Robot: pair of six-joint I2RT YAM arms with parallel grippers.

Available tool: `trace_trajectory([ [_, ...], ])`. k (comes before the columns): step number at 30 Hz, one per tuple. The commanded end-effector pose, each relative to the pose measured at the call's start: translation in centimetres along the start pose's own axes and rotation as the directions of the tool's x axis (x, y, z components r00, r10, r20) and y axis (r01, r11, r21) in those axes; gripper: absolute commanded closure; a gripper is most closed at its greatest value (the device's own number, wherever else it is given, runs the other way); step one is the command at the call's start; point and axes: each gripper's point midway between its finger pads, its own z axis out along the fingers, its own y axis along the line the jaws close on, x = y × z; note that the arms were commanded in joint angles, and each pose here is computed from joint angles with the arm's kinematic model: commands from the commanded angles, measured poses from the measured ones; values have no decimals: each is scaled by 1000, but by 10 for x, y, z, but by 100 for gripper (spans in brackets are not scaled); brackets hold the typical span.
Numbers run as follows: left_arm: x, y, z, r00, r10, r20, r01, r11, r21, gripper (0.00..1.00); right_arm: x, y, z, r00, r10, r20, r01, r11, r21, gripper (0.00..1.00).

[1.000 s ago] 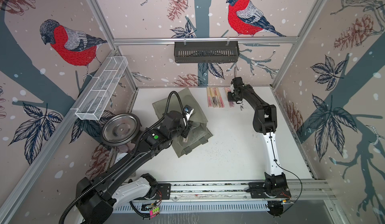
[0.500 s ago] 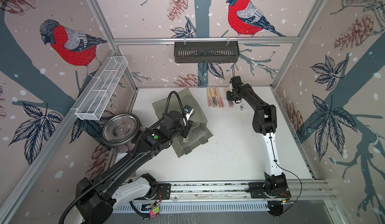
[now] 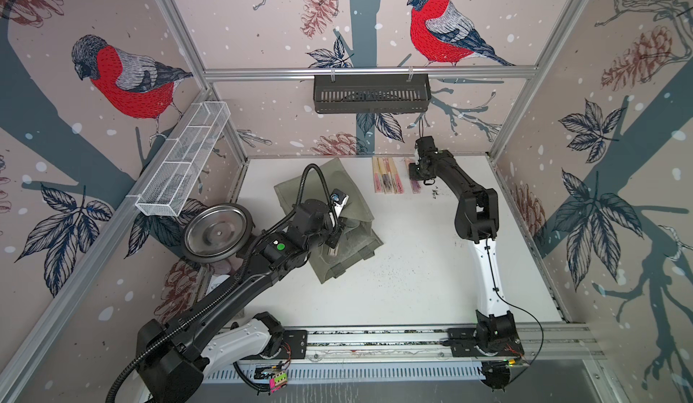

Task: Take out the folding fans from the tote bags
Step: Place the folding fan at the center of the board.

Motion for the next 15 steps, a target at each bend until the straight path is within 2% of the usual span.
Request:
trace_trajectory([
  [1,-9,1,-1,999,-1,33,1,1000,-7,100,3,-1,4,1000,-10,-10,10,1000,8,79],
  [15,-9,1,-1,1000,1,31,-1,1000,-6,100,11,6,12,999,-21,-37,21,1000,-13,92],
])
